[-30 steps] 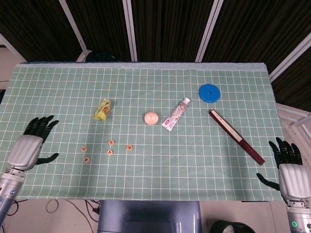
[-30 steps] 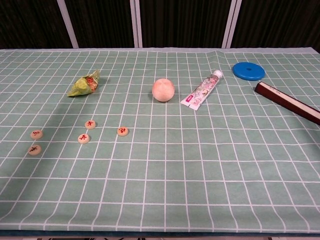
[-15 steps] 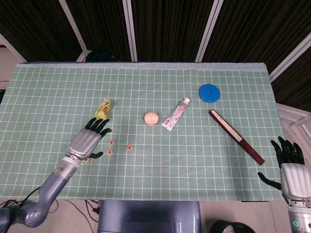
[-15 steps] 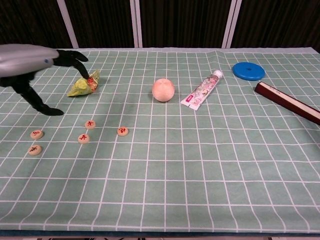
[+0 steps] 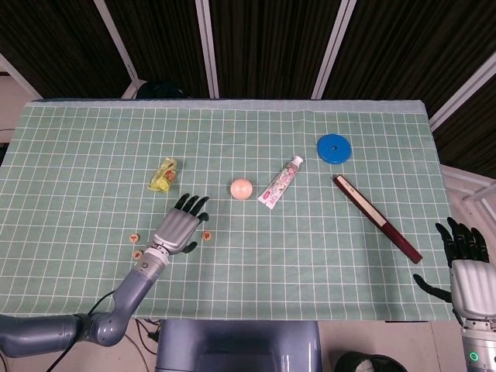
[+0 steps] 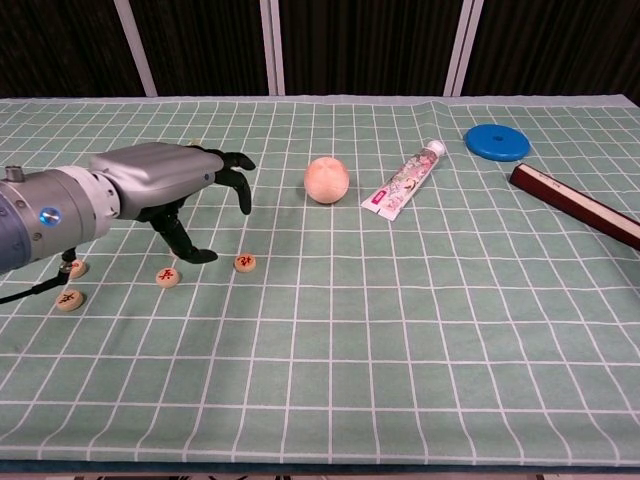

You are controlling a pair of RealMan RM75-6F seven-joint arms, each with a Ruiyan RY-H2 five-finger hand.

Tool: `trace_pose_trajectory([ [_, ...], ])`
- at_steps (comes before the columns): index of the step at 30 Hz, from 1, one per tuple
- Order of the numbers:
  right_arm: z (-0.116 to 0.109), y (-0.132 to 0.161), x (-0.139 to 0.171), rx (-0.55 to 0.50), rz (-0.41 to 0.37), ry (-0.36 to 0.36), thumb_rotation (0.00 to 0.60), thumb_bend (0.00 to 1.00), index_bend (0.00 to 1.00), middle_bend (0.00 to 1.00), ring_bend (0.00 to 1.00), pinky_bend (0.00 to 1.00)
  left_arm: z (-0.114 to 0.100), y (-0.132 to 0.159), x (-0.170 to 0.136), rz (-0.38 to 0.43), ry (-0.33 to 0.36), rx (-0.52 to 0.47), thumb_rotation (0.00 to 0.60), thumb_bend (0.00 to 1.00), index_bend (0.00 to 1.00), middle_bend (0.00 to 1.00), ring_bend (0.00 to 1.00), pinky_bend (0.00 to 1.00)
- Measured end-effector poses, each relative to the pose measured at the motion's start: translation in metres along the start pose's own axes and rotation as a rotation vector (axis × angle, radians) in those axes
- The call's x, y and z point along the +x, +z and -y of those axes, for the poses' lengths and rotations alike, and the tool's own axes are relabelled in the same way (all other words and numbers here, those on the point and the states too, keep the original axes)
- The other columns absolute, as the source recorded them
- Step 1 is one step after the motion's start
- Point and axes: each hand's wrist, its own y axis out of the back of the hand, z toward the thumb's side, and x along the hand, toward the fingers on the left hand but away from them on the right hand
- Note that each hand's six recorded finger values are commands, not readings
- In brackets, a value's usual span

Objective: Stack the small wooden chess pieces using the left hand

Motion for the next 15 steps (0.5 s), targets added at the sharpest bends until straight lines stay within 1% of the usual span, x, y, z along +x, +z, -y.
trace_pose_trajectory([
  [3, 0.0, 0.0, 0.0, -0.001, 0.002, -0.002, 0.6, 0.23, 0.12, 0.01, 0.0, 0.0, 0.004, 0.005, 0.007, -0.002, -0.017, 0.016, 0.6, 0.24, 0.34, 0.0, 0.0, 0.0],
  [7, -0.001, -0.001, -0.001, -0.003, 0.005, -0.002, 0.6, 0.23, 0.12, 0.01, 0.0, 0.0, 0.008, 0.011, 0.013, -0.002, -0.041, 0.01, 0.6, 0.24, 0.36, 0.0, 0.0, 0.0],
  [15, 0.0, -0.002, -0.001, -0.006, 0.008, 0.002, 0.6, 0.23, 0.12, 0.01, 0.0, 0.0, 0.021, 0.01, 0.021, -0.015, -0.076, 0.031, 0.6, 0.25, 0.38, 0.0, 0.0, 0.0],
])
